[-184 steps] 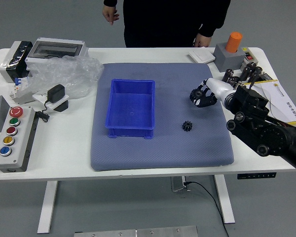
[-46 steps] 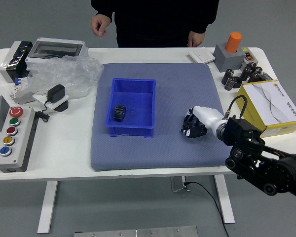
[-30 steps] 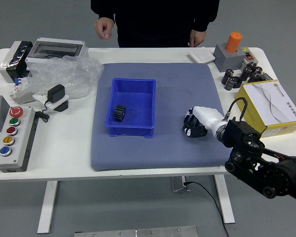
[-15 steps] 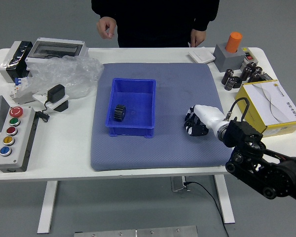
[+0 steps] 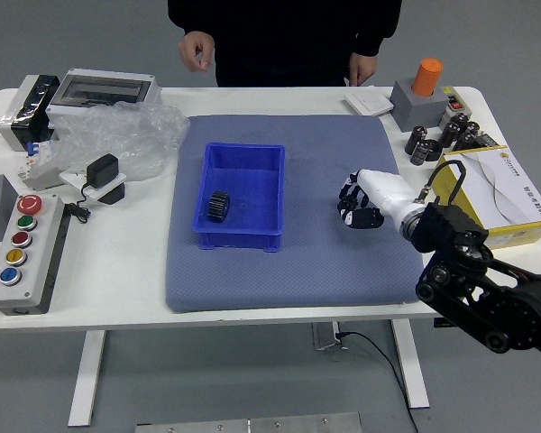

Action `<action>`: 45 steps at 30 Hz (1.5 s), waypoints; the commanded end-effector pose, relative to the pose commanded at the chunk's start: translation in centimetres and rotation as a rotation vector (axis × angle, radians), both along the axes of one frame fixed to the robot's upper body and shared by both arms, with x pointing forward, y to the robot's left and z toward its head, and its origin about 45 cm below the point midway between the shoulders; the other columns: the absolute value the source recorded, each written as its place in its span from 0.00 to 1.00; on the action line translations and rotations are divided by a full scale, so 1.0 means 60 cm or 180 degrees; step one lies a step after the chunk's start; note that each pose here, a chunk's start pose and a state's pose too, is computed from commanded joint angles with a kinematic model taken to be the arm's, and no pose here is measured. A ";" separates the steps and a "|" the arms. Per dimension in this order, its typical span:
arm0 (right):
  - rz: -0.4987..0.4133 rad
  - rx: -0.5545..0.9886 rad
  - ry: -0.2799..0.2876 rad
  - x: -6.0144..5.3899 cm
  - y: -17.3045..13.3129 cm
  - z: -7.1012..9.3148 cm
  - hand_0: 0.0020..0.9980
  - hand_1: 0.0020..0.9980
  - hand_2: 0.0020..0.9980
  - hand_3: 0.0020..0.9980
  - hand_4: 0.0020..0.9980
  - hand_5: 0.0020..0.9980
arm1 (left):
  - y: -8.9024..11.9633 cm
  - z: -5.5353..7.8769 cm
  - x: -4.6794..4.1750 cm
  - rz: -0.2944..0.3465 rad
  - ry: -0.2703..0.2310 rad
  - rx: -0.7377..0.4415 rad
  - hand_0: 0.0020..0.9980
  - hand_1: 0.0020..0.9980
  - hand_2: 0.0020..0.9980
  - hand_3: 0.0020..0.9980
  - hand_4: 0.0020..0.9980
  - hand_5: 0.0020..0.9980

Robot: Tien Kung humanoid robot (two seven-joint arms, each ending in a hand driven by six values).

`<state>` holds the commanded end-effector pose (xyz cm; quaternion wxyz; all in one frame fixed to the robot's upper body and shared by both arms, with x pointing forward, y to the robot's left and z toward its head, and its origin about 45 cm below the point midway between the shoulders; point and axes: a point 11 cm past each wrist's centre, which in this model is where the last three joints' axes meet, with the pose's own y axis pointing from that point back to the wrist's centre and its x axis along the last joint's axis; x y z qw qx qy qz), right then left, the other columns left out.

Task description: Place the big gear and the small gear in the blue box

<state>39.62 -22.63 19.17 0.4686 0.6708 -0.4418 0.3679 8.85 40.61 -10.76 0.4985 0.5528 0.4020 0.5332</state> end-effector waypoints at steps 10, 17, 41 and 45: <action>0.0163 0.0139 -0.0438 0.030 0.052 0.097 0.60 0.49 0.51 0.51 0.47 0.00 | 0.001 0.001 0.001 -0.0005 0.0004 0.0000 0.72 0.67 0.68 0.68 0.44 0.03; 0.0307 0.0246 -0.0482 0.037 0.106 0.109 0.61 0.49 0.51 0.51 0.48 0.00 | -0.001 0.000 0.001 -0.0020 0.0015 -0.0008 0.72 0.67 0.68 0.68 0.44 0.03; 0.0564 0.0581 -0.0292 0.026 0.234 0.078 0.62 0.50 0.51 0.51 0.50 0.00 | -0.007 -0.001 0.002 -0.0076 0.0053 -0.0031 0.72 0.67 0.68 0.68 0.43 0.02; 0.0559 0.0613 -0.0176 0.025 0.237 0.069 0.71 0.52 0.56 0.62 0.45 0.12 | -0.009 -0.002 0.003 -0.0082 0.0055 -0.0036 0.73 0.67 0.68 0.68 0.43 0.02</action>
